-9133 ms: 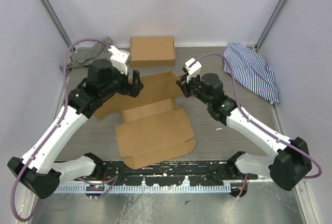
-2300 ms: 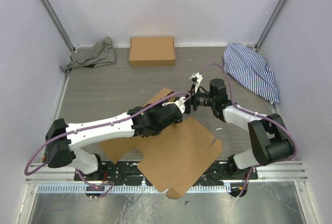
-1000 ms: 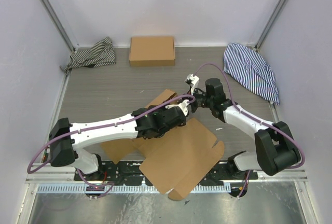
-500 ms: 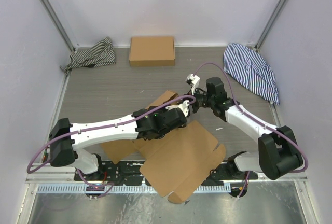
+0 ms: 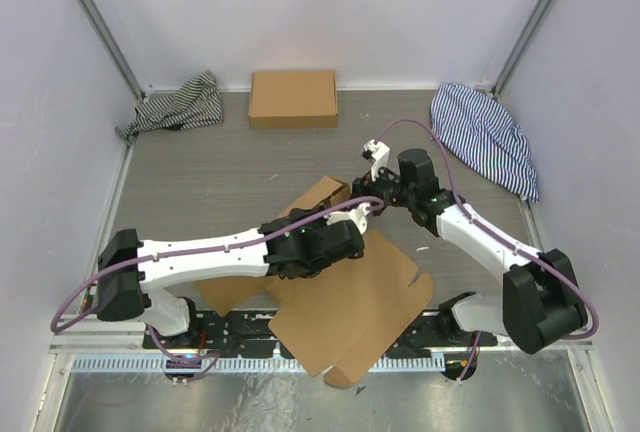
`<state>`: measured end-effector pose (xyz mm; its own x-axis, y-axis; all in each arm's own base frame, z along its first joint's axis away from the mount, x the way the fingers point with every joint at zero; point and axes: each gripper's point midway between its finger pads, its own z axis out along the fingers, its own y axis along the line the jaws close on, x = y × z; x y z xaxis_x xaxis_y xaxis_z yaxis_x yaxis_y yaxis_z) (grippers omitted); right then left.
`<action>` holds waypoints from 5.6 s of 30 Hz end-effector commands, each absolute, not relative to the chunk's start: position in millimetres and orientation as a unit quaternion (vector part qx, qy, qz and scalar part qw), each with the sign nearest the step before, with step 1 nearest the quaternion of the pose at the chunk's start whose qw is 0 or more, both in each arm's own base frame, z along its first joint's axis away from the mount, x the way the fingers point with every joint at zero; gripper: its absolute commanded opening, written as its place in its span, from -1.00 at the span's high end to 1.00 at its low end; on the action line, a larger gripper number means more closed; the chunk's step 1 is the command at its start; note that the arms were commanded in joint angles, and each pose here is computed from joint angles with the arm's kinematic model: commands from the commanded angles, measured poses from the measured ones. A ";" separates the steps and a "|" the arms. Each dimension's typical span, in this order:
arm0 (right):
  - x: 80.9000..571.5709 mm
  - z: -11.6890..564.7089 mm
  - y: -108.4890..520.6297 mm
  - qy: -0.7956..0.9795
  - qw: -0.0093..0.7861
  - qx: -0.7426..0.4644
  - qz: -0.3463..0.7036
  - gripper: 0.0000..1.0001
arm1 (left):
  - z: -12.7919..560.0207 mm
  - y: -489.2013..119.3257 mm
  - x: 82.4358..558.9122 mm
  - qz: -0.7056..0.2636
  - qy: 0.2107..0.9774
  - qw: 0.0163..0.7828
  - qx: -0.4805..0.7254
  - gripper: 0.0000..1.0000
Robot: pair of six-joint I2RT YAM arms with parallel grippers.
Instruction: Fold the paper box
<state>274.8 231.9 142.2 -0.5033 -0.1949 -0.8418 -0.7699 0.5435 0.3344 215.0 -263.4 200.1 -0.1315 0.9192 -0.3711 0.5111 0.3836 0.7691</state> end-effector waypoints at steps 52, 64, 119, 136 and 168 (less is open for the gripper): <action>268.0 149.4 225.5 0.764 0.488 -0.220 0.361 -0.39 | 190.9 -297.0 188.0 0.283 0.686 0.418 0.524 1.00; 269.8 145.4 236.8 0.734 0.506 -0.227 0.391 -0.06 | 188.6 -298.7 185.9 0.280 0.688 0.416 0.526 1.00; 264.4 140.6 250.4 0.764 0.502 -0.242 0.326 0.81 | 175.6 -218.2 291.0 0.168 0.836 0.479 0.208 0.36; 263.9 138.9 270.3 0.756 0.476 -0.270 0.358 0.17 | 151.1 -226.8 275.7 0.159 0.843 0.461 0.226 0.47; 290.1 123.6 255.3 0.796 0.552 -0.083 0.234 0.89 | 156.6 -255.2 246.8 0.158 0.830 0.471 0.253 0.58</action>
<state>281.8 261.9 103.4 -0.4284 0.0315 -0.9030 -0.4465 0.8615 0.2418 262.5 -246.2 184.7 -0.3777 0.5424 -0.7504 0.1820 0.8382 0.5142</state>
